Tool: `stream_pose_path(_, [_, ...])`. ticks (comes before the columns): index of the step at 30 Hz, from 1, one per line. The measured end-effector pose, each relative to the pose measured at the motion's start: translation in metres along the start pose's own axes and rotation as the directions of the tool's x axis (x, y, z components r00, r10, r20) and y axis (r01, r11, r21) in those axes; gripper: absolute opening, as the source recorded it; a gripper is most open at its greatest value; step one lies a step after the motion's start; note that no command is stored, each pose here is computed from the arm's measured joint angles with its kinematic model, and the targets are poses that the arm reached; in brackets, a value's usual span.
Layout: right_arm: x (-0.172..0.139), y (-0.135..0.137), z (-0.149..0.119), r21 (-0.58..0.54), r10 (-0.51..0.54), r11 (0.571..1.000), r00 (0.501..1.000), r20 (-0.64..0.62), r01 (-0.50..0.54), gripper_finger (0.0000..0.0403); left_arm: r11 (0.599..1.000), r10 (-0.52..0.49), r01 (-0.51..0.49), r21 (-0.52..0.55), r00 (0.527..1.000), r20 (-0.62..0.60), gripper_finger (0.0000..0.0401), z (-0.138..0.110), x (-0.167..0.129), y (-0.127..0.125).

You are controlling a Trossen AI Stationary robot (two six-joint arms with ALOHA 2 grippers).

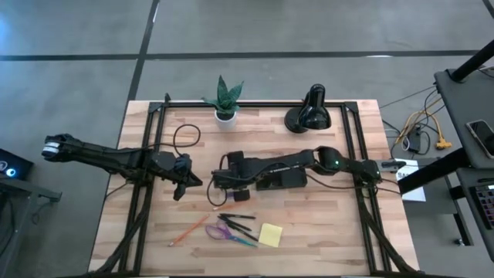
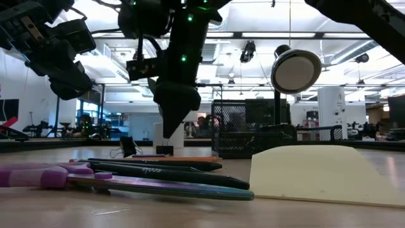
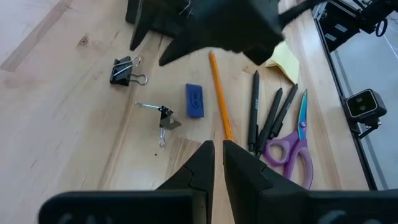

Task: Pick and place office supplies into organizer
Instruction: Put the top black binder clip into the black desk organizer

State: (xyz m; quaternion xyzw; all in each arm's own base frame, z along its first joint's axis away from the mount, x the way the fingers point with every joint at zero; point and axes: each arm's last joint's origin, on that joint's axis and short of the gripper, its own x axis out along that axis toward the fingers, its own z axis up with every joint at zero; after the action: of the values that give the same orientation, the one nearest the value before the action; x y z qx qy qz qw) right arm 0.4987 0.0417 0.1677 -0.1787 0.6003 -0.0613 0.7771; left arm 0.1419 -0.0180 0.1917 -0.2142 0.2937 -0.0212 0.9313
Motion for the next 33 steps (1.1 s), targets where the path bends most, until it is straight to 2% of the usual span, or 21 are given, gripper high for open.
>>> stream_pose_path(4, [0.005,0.002,-0.001,-0.003,0.002,1.000,1.000,-0.008,-0.002,0.0183,1.000,0.001,-0.001,-0.001,1.000,-0.002,0.0017,0.000,0.000,0.000])
stream_pose_path(8, [0.010,0.002,0.002,-0.018,-0.004,1.000,0.999,0.039,0.005,0.0177,1.000,0.001,-0.001,0.000,1.000,-0.001,0.0017,0.000,0.000,0.000])
stream_pose_path(11, [0.013,0.002,0.004,-0.027,-0.007,1.000,0.997,0.071,0.009,0.0158,1.000,0.001,-0.001,-0.001,1.000,-0.001,0.0017,0.000,0.000,0.000])
stream_pose_path(22, [0.021,0.002,-0.003,-0.055,-0.008,0.998,1.000,0.021,0.009,0.0085,1.000,0.001,-0.001,-0.001,1.000,-0.001,0.0017,0.000,0.000,0.000])
stream_pose_path(30, [0.023,-0.002,-0.007,-0.075,-0.135,0.988,0.991,-0.020,0.133,0.0015,1.000,0.001,-0.001,-0.001,1.000,-0.001,0.0017,0.000,0.000,0.000])
stream_pose_path(33, [0.012,-0.004,0.000,-0.064,-0.180,0.981,0.984,0.013,0.181,0.0009,1.000,0.001,-0.001,-0.001,1.000,-0.001,0.0017,0.000,0.000,0.000])
